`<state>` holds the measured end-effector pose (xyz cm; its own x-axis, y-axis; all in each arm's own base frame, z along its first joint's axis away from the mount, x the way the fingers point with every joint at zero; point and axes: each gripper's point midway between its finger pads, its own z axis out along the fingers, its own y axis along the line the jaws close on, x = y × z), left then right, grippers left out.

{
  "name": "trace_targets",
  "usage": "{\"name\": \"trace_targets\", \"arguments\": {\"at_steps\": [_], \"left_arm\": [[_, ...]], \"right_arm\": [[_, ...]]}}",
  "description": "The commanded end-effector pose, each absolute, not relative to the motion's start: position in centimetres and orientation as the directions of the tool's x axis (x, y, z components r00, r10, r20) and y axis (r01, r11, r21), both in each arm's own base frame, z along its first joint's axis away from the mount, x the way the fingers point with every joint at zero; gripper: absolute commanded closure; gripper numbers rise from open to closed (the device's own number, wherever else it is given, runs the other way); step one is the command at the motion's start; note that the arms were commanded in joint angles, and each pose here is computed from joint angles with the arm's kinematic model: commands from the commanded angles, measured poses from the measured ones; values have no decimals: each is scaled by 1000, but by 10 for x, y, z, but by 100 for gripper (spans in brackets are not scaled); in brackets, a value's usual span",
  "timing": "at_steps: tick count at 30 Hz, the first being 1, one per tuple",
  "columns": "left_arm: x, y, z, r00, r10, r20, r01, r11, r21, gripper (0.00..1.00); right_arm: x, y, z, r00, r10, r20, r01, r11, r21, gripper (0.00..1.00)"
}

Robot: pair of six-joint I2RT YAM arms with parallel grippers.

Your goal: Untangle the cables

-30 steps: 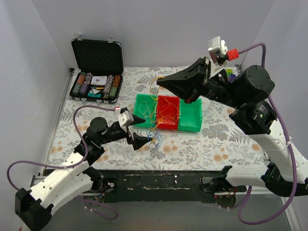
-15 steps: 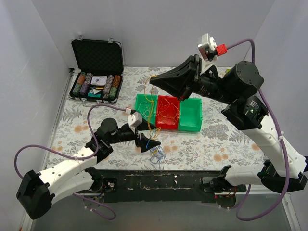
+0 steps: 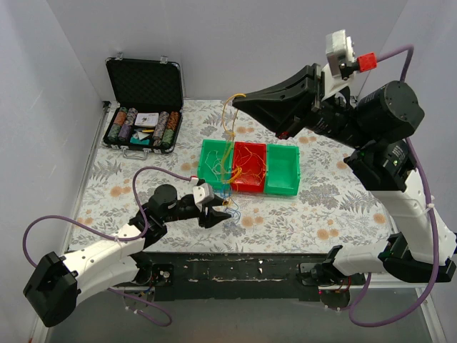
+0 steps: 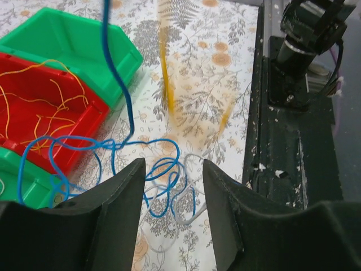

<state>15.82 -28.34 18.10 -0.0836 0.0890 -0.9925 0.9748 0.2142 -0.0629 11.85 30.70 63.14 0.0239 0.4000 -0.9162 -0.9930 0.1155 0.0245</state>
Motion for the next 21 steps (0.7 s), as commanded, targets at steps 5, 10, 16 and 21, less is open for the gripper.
{"name": "trace_targets", "arguments": {"at_steps": [5,10,16,21], "left_arm": [[153,-262,130,-6,234,-972,972,228,49,62],[151,-256,120,21,266,-964,973,217,81,71],[158,-251,129,25,258,-966,961,260,94,20],[167,-258,194,18,129,-991,952,300,56,2]], "right_arm": [[106,260,698,228,509,-830,-961,255,-108,99],[112,257,697,246,498,-832,-950,293,-106,99],[120,257,686,247,476,-844,-940,329,-90,99],[122,269,671,198,454,-869,-955,290,-66,99]]}}
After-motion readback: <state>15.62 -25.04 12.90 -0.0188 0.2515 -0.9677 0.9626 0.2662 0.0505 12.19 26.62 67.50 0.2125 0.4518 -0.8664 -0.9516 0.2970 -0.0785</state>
